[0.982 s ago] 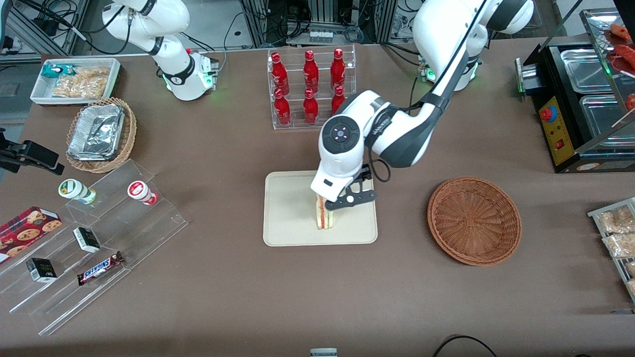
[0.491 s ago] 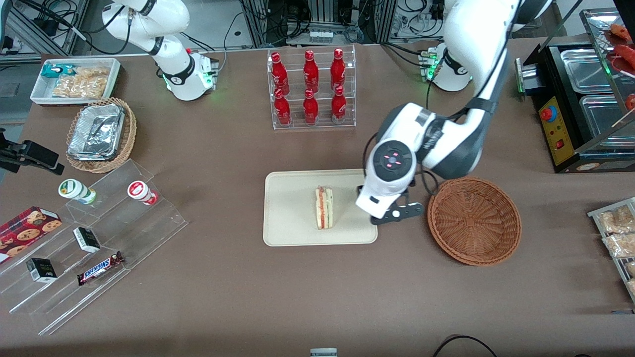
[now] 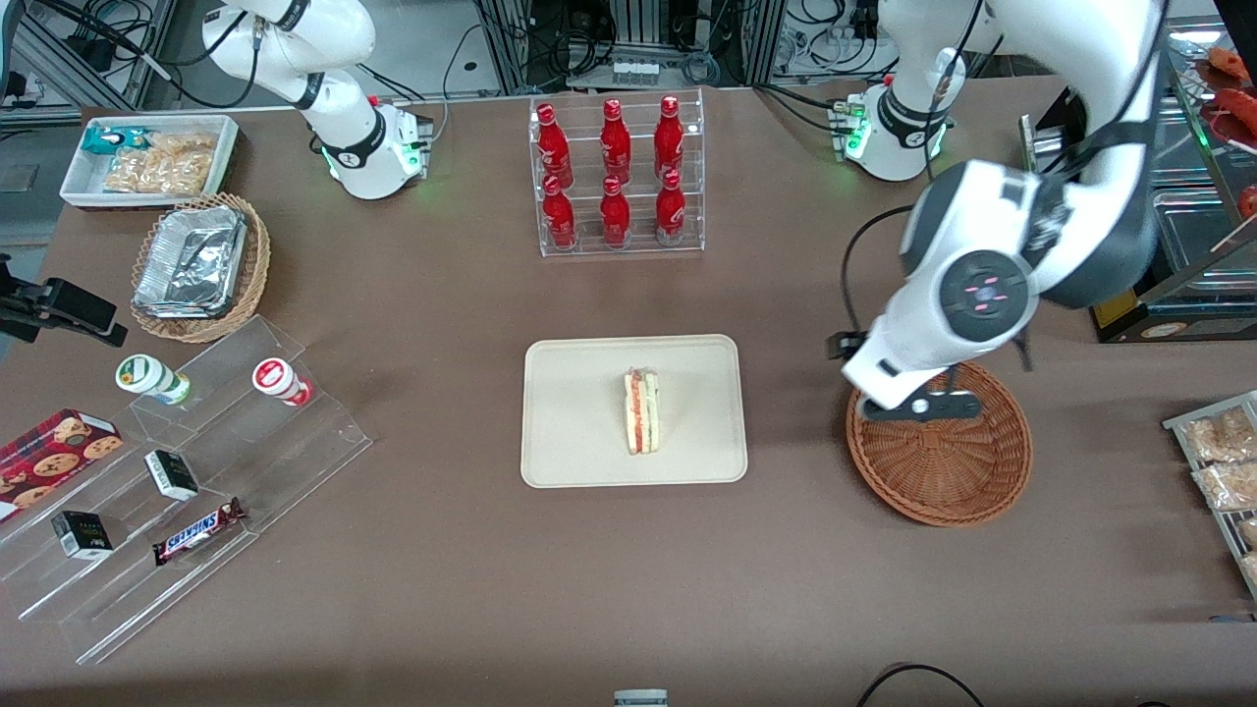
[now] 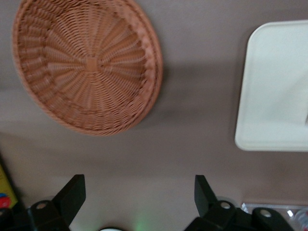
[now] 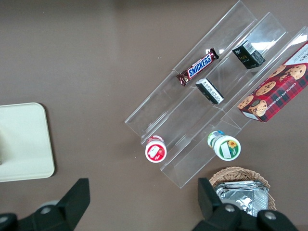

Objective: Place sandwich from basket to tray

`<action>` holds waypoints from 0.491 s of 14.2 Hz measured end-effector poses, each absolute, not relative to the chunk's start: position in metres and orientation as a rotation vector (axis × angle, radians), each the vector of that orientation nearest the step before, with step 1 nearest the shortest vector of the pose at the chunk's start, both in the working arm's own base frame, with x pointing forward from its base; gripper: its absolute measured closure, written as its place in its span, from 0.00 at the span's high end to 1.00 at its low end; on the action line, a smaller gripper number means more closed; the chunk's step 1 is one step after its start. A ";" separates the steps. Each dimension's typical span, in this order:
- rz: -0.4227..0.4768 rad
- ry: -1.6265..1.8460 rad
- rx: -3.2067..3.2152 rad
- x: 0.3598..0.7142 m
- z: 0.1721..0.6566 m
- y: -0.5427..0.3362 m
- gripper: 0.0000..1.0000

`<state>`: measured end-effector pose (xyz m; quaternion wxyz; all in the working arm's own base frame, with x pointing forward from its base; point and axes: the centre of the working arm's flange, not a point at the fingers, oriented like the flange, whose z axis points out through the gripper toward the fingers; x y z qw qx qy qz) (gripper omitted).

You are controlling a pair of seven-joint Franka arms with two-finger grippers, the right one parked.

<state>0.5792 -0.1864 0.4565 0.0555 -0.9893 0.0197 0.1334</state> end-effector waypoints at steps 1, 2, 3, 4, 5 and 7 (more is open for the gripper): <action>0.417 0.097 -3.011 0.577 0.472 -0.166 1.00; 0.429 0.142 -3.022 0.574 0.487 -0.144 1.00; 0.431 0.193 -3.035 0.571 0.503 -0.122 1.00; 0.414 0.239 -3.047 0.567 0.519 -0.103 1.00; 0.388 0.270 -3.058 0.563 0.534 -0.086 1.00; 0.334 0.288 -3.073 0.555 0.560 -0.061 1.00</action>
